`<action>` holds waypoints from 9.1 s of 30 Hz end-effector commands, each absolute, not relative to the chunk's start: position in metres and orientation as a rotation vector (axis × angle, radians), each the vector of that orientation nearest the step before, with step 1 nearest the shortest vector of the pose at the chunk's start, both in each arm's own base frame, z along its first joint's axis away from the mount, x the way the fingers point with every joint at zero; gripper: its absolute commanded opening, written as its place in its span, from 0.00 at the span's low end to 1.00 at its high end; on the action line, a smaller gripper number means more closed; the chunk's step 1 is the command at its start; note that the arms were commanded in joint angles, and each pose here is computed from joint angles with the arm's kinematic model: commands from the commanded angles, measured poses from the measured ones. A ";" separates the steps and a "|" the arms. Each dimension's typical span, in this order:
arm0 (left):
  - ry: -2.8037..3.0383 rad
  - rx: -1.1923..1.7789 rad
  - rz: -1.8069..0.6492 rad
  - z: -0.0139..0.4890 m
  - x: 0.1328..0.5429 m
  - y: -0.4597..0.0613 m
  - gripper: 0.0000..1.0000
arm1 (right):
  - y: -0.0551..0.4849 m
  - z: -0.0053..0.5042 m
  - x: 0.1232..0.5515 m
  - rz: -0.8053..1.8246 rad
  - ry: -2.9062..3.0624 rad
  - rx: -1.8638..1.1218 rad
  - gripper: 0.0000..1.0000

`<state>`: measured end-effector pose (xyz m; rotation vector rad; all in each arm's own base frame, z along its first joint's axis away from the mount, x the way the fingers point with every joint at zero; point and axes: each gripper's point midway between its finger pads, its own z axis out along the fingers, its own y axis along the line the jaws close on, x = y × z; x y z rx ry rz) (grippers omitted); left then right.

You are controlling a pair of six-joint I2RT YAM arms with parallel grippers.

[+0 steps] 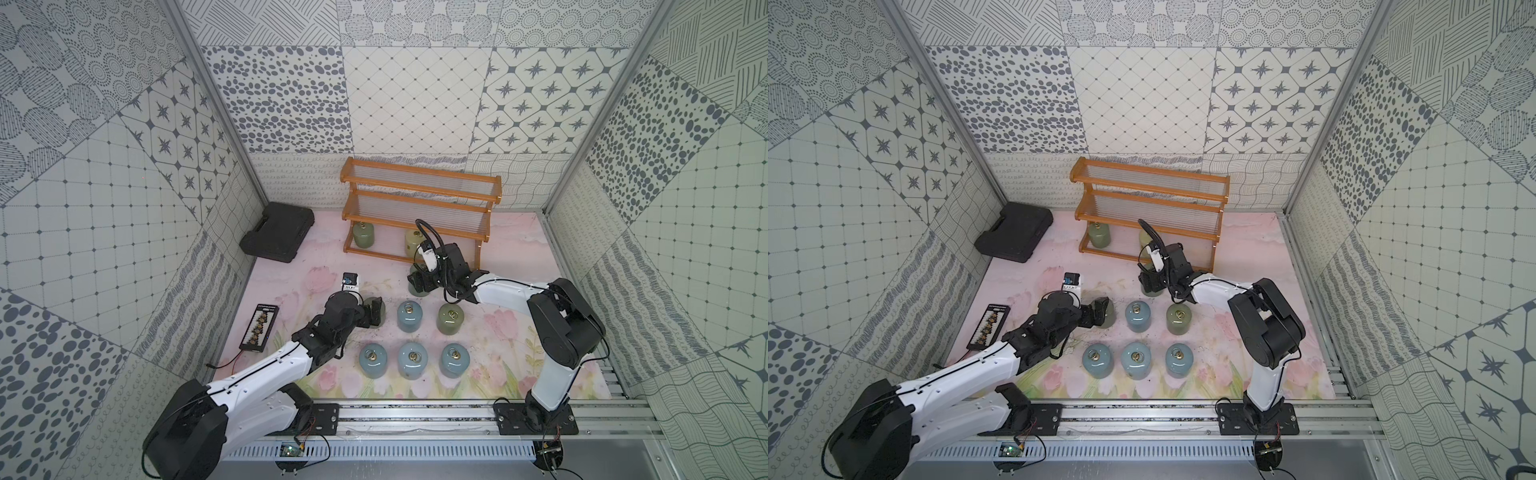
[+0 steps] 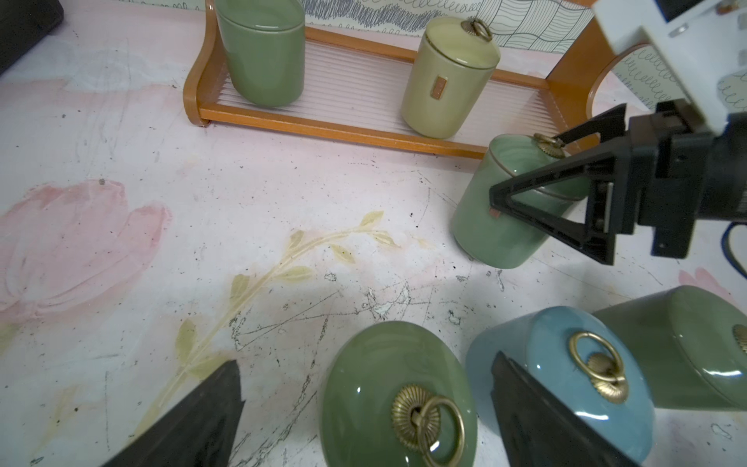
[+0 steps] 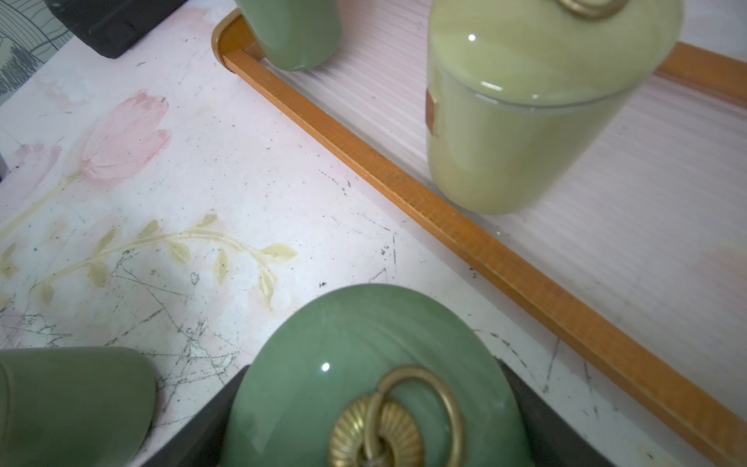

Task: Remove the tea canisters from the shelf
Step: Place the tea canister at the center of the board, then pick up the tea canister from the shelf, then place the tea canister at the center of the board.

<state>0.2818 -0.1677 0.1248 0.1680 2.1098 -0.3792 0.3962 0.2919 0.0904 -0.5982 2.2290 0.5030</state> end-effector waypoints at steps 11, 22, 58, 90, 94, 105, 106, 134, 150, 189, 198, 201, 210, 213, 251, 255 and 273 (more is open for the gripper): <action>2.113 0.137 -0.351 0.122 0.282 -0.160 1.00 | 0.333 0.123 0.415 0.575 2.081 -0.594 0.76; 2.113 0.138 -0.345 0.123 0.283 -0.159 1.00 | 0.343 0.116 0.413 0.586 2.087 -0.612 0.77; 2.115 0.106 -0.324 0.123 0.283 -0.150 1.00 | 0.344 0.099 0.399 0.595 2.117 -0.635 0.88; 2.086 0.198 -0.416 0.132 0.272 -0.160 1.00 | 0.341 0.107 0.391 0.594 2.109 -0.632 0.97; 2.083 0.204 -0.429 0.134 0.273 -0.161 1.00 | 0.341 0.113 0.391 0.596 2.102 -0.635 0.98; 2.071 0.253 -0.458 0.162 0.302 -0.161 1.00 | 0.337 0.162 0.389 0.609 2.014 -0.629 1.00; 2.076 0.262 -0.452 0.163 0.307 -0.161 1.00 | 0.336 0.169 0.388 0.613 2.002 -0.624 1.00; 2.101 0.269 -0.230 0.126 0.526 -0.170 1.00 | 0.185 0.195 0.301 0.424 2.018 -0.273 0.99; 2.137 0.185 -0.208 0.103 0.572 -0.155 1.00 | 0.152 0.194 0.285 0.349 2.020 -0.176 0.99; 2.087 0.285 -0.416 0.112 0.563 -0.181 0.73 | 0.145 0.187 0.280 0.338 2.038 -0.145 0.99; 2.051 0.369 -0.506 0.132 0.526 -0.189 0.72 | 0.148 0.190 0.281 0.367 2.025 -0.138 0.99; 2.031 0.380 -0.539 0.141 0.514 -0.192 0.71 | 0.147 0.180 0.279 0.365 2.042 -0.140 0.99; 2.069 0.445 -0.556 0.139 0.478 -0.205 0.70 | 0.149 0.177 0.278 0.378 2.045 -0.138 0.99; 2.095 0.476 -0.525 0.132 0.466 -0.209 0.70 | 0.148 0.175 0.278 0.378 2.047 -0.137 0.99; 2.255 0.483 -0.302 0.097 0.395 -0.196 0.70 | 0.153 0.158 0.275 0.408 2.071 -0.144 0.99; 2.257 0.472 -0.299 0.097 0.394 -0.194 0.71 | 0.153 0.158 0.275 0.409 2.071 -0.141 0.99; 2.291 0.437 -0.314 0.087 0.385 -0.191 0.83 | 0.151 0.157 0.274 0.406 2.073 -0.137 0.99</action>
